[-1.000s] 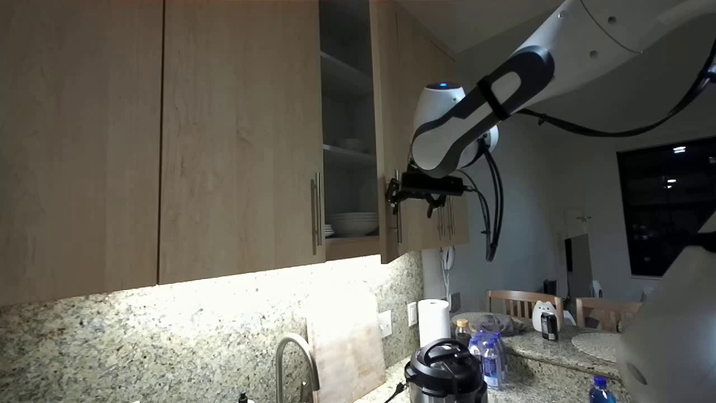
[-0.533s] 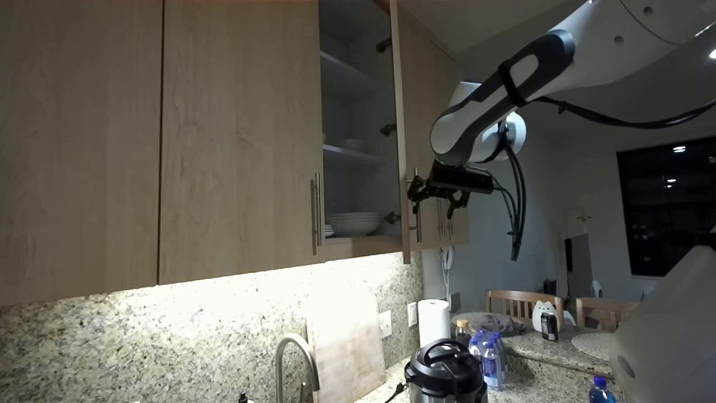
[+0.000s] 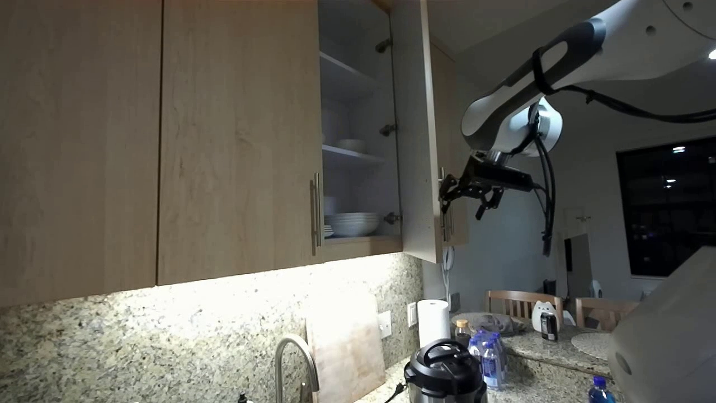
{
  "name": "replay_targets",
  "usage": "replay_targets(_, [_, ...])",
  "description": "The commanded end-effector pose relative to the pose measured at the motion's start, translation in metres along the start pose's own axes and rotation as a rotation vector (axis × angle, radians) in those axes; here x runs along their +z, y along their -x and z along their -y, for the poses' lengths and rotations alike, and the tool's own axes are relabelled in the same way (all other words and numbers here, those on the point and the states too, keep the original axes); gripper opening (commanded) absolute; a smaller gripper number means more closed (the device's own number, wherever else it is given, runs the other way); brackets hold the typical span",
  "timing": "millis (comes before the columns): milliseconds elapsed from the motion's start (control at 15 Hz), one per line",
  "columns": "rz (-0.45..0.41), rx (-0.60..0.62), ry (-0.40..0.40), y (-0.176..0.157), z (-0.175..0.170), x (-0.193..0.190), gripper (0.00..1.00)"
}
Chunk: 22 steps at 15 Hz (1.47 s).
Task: Open the right door of the top cabinet
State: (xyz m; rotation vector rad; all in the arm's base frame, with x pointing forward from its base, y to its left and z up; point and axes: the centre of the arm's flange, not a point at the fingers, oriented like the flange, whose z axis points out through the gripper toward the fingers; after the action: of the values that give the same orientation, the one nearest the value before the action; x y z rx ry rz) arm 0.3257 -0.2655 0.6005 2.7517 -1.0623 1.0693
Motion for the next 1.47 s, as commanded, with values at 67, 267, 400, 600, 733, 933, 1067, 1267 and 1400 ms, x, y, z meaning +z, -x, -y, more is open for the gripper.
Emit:
replay_targets(67, [0.002,0.014,0.016,0.0,-0.011,-0.002,1.0])
replay_targets(267, [0.006,0.018,0.025,0.0,-0.014,0.0,1.0])
replay_targets(400, [0.009,0.018,0.027,0.0,-0.015,0.001,1.0])
replay_targets(600, [0.01,0.048,0.043,-0.006,-0.01,0.006,1.0])
replay_targets(733, [0.006,0.079,0.044,-0.013,-0.017,0.005,1.0])
replay_targets(933, [0.006,0.162,0.043,-0.026,-0.033,0.007,1.0])
replay_targets(1067, [0.01,0.206,0.049,-0.033,-0.047,0.009,1.0])
replay_targets(1267, [-0.002,0.268,0.067,-0.044,-0.071,0.007,1.0])
replay_targets(1400, [-0.024,0.329,0.086,-0.059,-0.092,0.004,1.0])
